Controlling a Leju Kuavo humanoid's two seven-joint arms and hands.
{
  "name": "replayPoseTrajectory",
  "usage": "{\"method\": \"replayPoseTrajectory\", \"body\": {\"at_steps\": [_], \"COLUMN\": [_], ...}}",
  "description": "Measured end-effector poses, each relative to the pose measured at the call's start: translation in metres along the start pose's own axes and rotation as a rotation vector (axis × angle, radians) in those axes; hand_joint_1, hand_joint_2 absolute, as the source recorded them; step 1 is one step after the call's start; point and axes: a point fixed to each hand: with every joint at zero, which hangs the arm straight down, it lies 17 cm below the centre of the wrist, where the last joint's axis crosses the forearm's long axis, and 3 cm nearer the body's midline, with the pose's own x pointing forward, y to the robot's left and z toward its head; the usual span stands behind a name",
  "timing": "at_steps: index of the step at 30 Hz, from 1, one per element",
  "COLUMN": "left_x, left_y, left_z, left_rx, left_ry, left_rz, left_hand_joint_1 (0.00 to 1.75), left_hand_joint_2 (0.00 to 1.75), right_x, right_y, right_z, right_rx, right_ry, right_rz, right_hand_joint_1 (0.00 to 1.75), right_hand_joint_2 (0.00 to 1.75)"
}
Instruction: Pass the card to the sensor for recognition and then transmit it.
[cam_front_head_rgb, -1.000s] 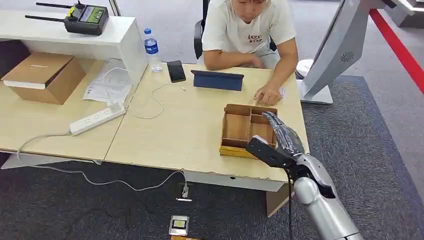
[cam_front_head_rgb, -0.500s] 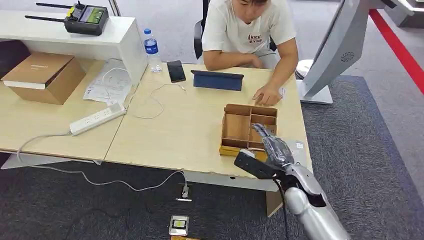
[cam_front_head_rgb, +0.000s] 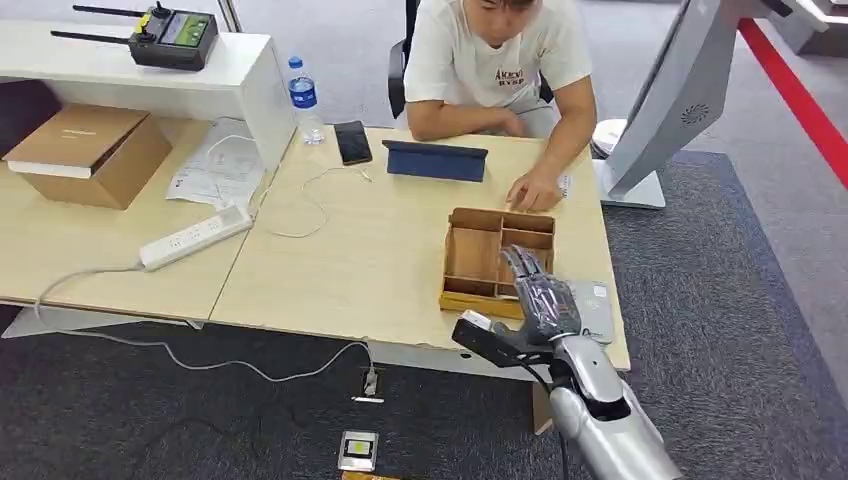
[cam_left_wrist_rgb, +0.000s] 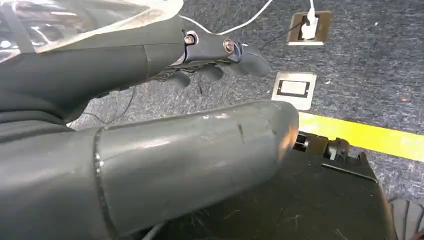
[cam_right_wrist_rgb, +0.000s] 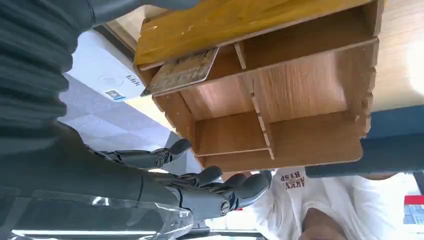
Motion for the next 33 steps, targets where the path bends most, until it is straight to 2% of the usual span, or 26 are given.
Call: {"method": "replayPoseTrajectory", "body": {"at_steps": [19,33], "left_x": [0.003,0.005], "left_y": [0.0,0.0], "left_z": [0.0,0.0], "left_rx": [0.003,0.009], "left_ry": [0.001,0.001], "left_rz": [0.01,0.008], "left_hand_joint_1": [0.0,0.0], "left_hand_joint_2": [0.0,0.0], "right_x": [-0.01,-0.053], "right_y": [0.012,0.007], "right_z": [-0.004,-0.007], "right_rx": [0.011,-0.002], "right_ry": [0.028,0.103], "right_rz": [0.027,0.058], "right_hand_joint_1": [0.0,0.0], "right_hand_joint_2": [1.75,1.75]}}
